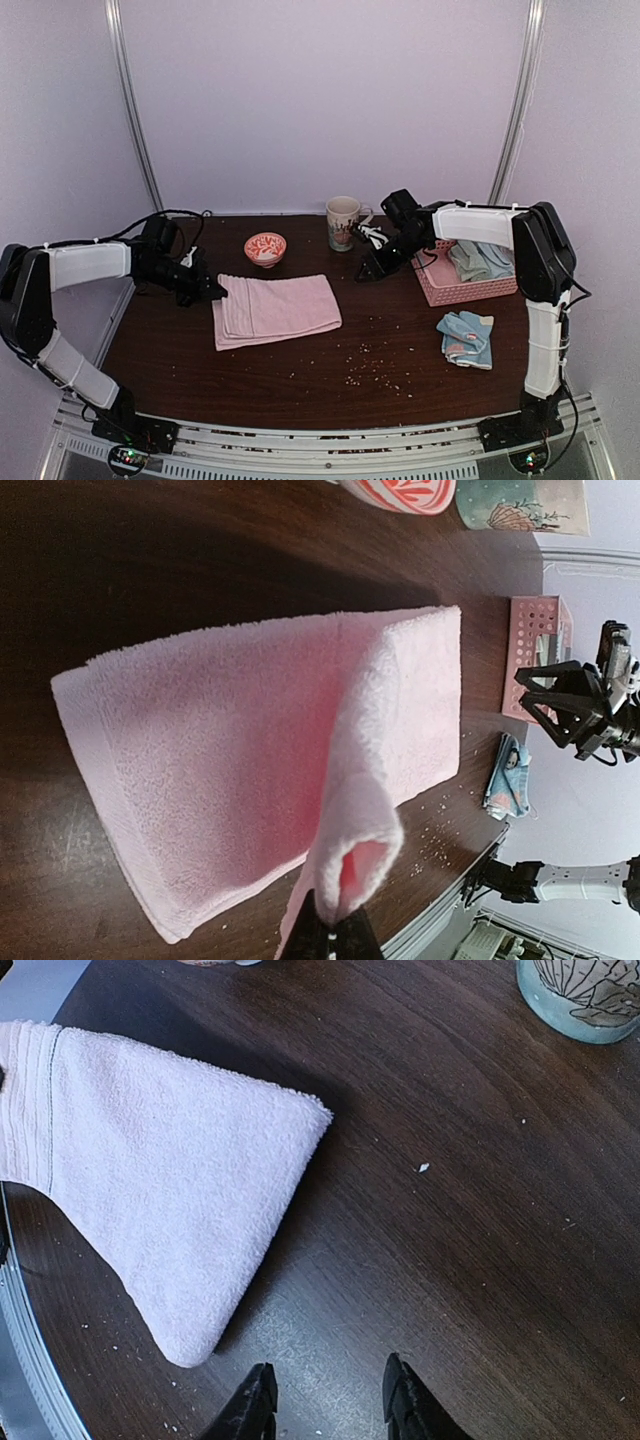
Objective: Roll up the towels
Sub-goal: Fold the towel at the center of the board.
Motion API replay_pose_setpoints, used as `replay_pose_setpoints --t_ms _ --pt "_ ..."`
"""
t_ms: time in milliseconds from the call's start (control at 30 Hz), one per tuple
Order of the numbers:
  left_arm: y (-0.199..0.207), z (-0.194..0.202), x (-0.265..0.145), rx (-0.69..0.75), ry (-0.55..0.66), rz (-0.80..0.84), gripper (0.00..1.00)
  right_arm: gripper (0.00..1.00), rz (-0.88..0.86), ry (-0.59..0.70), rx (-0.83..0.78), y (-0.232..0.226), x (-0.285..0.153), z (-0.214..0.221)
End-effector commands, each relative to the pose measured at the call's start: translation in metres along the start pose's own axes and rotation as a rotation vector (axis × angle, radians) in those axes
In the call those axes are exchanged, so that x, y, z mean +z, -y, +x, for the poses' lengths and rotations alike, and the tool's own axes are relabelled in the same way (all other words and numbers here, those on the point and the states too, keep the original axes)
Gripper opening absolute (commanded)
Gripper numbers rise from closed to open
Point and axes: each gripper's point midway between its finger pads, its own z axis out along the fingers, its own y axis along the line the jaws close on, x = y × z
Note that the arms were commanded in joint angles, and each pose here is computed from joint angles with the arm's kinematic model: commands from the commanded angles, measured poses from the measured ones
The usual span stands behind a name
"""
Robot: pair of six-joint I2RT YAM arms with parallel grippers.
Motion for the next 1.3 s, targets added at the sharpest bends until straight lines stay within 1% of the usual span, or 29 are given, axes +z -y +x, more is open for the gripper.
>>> replay_pose_setpoints --t_ms 0,67,200,367,433,500,600,700,800,900,1000,1067,1133,1267 --pt "-0.016 0.011 -0.012 -0.010 -0.013 -0.024 0.00 0.38 -0.011 -0.024 -0.007 -0.002 0.009 0.009" --pt "-0.040 0.008 -0.011 -0.020 0.003 -0.093 0.00 0.38 -0.015 -0.025 -0.010 -0.003 0.011 0.009" --pt "-0.081 0.010 0.001 -0.028 -0.074 -0.225 0.00 0.38 -0.027 -0.041 -0.020 -0.010 0.016 0.010" --pt "-0.120 0.016 0.005 -0.047 -0.100 -0.348 0.00 0.38 -0.026 -0.052 -0.045 -0.017 0.020 0.015" --pt "-0.127 0.016 0.005 -0.035 -0.100 -0.374 0.00 0.38 -0.025 -0.056 -0.049 -0.018 0.021 0.017" --pt "-0.126 0.012 0.009 0.017 -0.092 -0.358 0.00 0.38 -0.031 -0.060 -0.052 -0.020 0.023 0.018" --pt "-0.141 0.017 0.011 0.025 -0.112 -0.406 0.00 0.38 -0.045 -0.068 -0.065 -0.027 0.026 0.016" --pt "-0.142 0.020 0.018 0.024 -0.120 -0.386 0.00 0.38 -0.056 -0.075 -0.077 -0.033 0.027 0.014" --pt "-0.122 0.015 0.028 0.051 -0.098 -0.342 0.00 0.37 -0.045 -0.073 -0.088 -0.032 0.021 0.012" --pt "-0.089 0.008 0.050 0.104 -0.091 -0.292 0.00 0.37 0.005 -0.049 -0.106 -0.023 0.007 0.005" --pt "-0.053 0.004 0.078 0.159 -0.116 -0.233 0.00 0.37 0.048 -0.019 -0.104 -0.011 -0.005 -0.001" --pt "-0.031 -0.004 0.090 0.185 -0.118 -0.192 0.00 0.37 0.064 -0.010 -0.095 -0.005 -0.012 -0.003" --pt "-0.006 -0.018 0.090 0.203 -0.101 -0.155 0.00 0.37 0.078 0.000 -0.090 0.000 -0.018 -0.005" --pt "0.055 -0.047 0.055 0.280 -0.025 -0.096 0.00 0.37 0.115 0.024 -0.090 0.008 -0.029 -0.012"
